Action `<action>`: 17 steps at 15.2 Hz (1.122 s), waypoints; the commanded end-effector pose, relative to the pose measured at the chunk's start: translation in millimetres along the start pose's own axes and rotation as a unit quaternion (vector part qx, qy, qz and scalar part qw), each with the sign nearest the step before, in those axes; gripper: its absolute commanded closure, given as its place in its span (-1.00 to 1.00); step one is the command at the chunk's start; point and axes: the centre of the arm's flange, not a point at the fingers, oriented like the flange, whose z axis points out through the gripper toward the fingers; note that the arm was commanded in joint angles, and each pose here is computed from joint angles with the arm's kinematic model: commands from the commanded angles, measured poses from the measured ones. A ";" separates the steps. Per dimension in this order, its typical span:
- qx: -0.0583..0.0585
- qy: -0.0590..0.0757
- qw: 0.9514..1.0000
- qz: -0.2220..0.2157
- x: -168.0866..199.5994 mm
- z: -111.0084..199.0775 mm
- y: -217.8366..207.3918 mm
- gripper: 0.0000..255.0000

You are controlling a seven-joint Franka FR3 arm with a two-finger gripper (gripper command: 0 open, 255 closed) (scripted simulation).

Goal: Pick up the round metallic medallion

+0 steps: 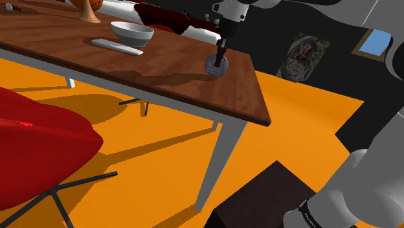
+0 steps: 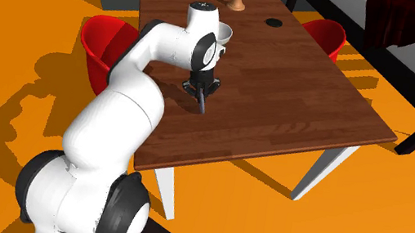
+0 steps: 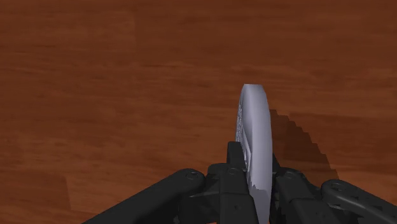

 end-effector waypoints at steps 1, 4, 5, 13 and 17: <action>0.000 0.000 1.000 0.000 -0.1 0.2 0.1 1.00; 0.000 0.000 1.000 0.000 -0.1 0.1 0.1 1.00; 0.000 0.000 1.000 0.000 0.1 0.6 0.0 1.00; 0.000 0.000 1.000 0.000 1.4 -41.5 2.3 1.00; 0.000 0.000 1.000 0.000 2.0 -62.6 3.4 1.00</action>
